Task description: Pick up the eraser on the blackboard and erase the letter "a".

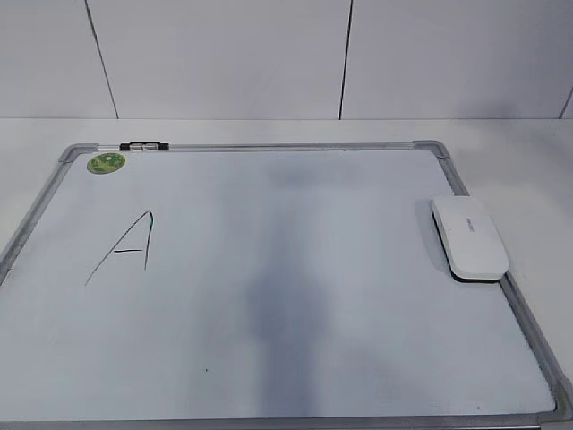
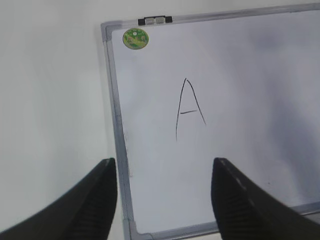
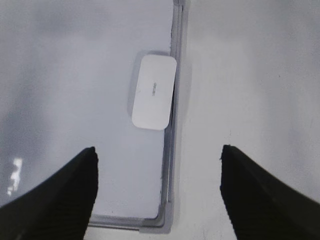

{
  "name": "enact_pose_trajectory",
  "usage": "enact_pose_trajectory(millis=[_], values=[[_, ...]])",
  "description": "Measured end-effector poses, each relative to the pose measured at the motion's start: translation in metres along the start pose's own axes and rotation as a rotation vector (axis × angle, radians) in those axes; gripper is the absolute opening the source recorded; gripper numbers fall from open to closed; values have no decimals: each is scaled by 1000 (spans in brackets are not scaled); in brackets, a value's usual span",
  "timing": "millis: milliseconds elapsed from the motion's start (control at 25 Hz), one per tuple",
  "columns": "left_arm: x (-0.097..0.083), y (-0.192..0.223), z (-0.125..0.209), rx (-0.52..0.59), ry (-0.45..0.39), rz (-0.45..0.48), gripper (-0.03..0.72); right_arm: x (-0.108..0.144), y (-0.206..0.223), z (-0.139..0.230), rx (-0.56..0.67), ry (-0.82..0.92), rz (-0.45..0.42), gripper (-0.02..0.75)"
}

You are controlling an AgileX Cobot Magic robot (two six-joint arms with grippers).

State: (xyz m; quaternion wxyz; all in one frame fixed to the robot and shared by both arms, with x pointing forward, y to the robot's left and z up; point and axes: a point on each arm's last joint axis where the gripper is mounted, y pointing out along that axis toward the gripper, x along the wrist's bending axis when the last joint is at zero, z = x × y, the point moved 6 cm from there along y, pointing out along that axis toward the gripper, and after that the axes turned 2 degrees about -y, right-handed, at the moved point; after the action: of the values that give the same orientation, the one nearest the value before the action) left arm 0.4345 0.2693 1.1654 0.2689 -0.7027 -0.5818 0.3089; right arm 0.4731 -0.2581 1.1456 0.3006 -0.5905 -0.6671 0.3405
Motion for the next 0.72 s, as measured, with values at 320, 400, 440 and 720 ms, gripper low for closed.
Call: enact_pose_trajectory(millis=[320, 400, 440, 720], values=[[2, -17, 69, -16, 9, -21, 435, -6, -27, 81, -40, 2, -2, 591], [3, -19, 87, -27, 11, -23, 435, -8, -33, 100, -68, 3, -4, 591], [3, -19, 96, -29, 12, -23, 435, -8, -36, 107, -84, 4, -5, 591], [5, -14, 147, -41, 15, -26, 433, -17, -52, 158, -200, -7, 19, 591]])
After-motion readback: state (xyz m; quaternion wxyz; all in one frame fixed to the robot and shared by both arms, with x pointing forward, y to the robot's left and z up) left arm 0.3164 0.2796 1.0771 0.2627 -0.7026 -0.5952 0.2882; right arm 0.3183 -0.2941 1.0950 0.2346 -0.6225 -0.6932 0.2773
